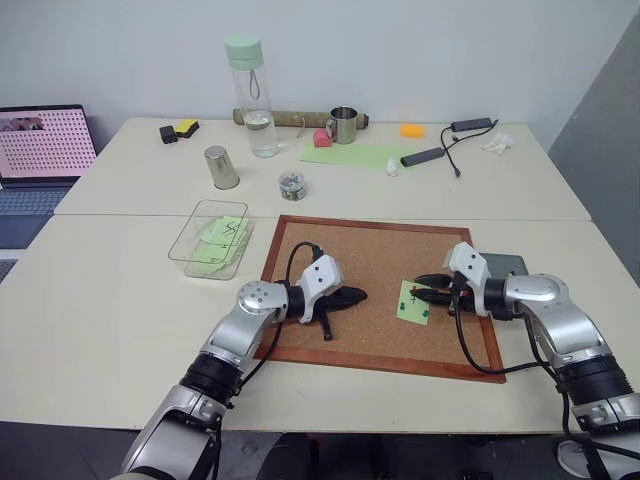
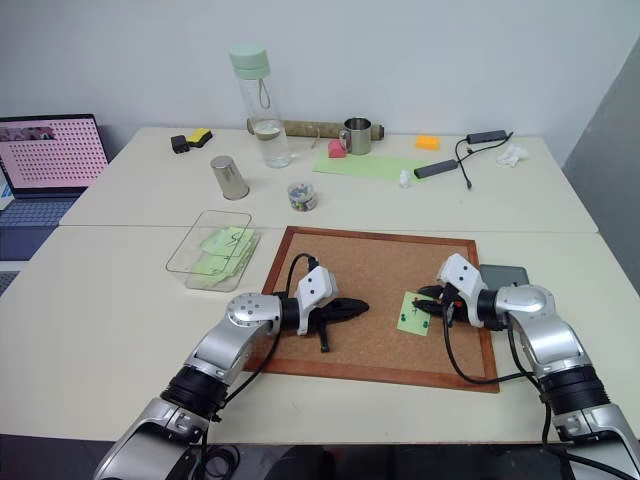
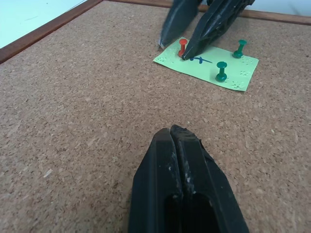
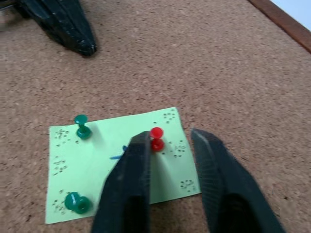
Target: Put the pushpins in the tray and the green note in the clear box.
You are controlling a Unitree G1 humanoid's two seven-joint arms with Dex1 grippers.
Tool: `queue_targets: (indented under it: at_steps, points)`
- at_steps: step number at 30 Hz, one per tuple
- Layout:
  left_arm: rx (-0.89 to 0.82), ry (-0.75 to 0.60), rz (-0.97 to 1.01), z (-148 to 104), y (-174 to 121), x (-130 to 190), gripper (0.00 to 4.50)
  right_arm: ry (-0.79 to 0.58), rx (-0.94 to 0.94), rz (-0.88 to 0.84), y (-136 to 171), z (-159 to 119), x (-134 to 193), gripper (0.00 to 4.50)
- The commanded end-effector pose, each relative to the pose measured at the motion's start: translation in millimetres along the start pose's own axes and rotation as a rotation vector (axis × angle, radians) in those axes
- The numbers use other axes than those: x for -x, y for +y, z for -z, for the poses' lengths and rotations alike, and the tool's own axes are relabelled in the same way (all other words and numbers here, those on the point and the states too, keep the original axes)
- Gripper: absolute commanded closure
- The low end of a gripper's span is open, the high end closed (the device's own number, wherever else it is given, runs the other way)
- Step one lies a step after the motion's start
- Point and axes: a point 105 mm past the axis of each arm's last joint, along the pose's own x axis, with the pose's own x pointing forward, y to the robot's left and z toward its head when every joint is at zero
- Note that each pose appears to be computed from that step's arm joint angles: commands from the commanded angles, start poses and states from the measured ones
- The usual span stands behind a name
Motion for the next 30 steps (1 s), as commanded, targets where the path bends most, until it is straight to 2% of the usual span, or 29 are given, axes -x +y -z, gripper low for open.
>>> queue_targets:
  at_steps: [1,3,17,24,28,30]
  points:
    - [0.034,0.052,0.013,15,-8,-1,4.5,-0.039,0.024,0.005,-2,-10,4,4.2]
    - [0.037,0.054,0.012,16,-8,-1,4.5,-0.051,0.021,-0.001,-1,-13,4,4.49]
    - [0.069,0.06,0.006,21,-11,-2,4.5,-0.192,-0.078,-0.002,-2,-46,16,4.49]
    - [0.076,0.062,0.016,22,-15,-4,4.5,-0.213,-0.129,0.005,0,-52,26,4.49]
    - [0.076,0.064,0.017,23,-16,-4,4.5,-0.212,-0.158,0.097,-15,-53,43,4.49]
    - [0.076,0.063,0.015,23,-16,-4,4.5,-0.141,-0.154,0.197,-29,-38,60,4.49]
